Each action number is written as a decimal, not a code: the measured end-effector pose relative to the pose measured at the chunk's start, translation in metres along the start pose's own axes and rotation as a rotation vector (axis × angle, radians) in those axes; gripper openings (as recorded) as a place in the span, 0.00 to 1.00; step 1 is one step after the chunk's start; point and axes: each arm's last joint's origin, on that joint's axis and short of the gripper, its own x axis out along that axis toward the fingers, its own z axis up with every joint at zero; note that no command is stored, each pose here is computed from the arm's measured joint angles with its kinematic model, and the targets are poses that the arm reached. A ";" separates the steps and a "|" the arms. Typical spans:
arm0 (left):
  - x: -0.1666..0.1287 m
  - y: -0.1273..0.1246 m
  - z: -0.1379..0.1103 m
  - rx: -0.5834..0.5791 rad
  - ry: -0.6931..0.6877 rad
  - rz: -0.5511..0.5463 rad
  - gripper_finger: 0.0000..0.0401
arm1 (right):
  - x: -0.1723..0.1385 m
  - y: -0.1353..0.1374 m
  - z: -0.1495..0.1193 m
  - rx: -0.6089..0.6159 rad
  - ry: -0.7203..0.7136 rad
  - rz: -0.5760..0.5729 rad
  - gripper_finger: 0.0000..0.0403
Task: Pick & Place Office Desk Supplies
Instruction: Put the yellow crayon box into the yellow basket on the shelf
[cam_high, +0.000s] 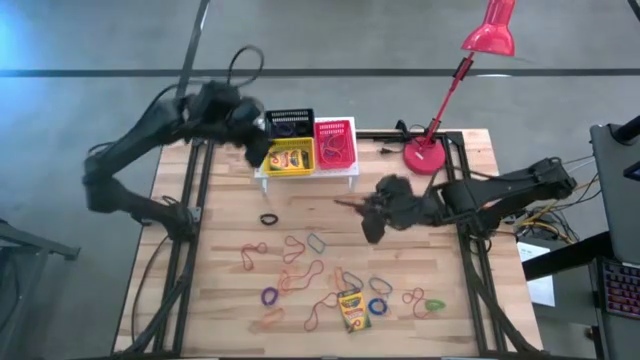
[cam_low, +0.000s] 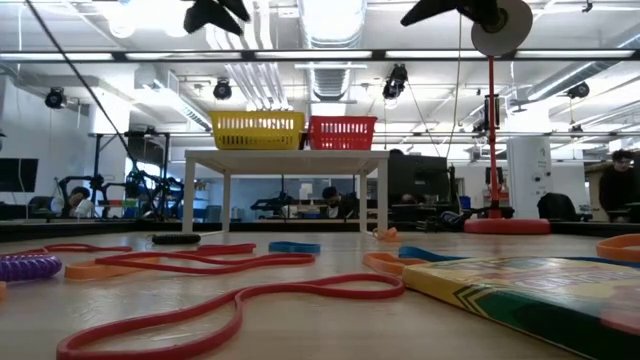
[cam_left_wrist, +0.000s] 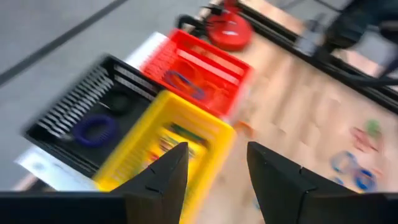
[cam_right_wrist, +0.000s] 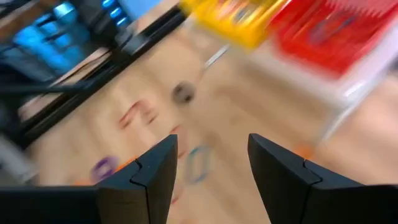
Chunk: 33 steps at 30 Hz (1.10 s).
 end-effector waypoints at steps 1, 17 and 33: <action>-0.004 -0.006 -0.009 0.003 -0.003 -0.025 0.41 | 0.002 0.003 -0.007 0.016 0.032 0.036 0.48; 0.012 -0.088 -0.168 0.007 0.209 -0.460 0.41 | 0.033 0.031 -0.096 0.371 0.559 0.114 0.48; 0.027 -0.118 -0.246 -0.152 0.313 -0.551 0.41 | 0.127 0.033 -0.158 0.293 0.936 -0.079 0.41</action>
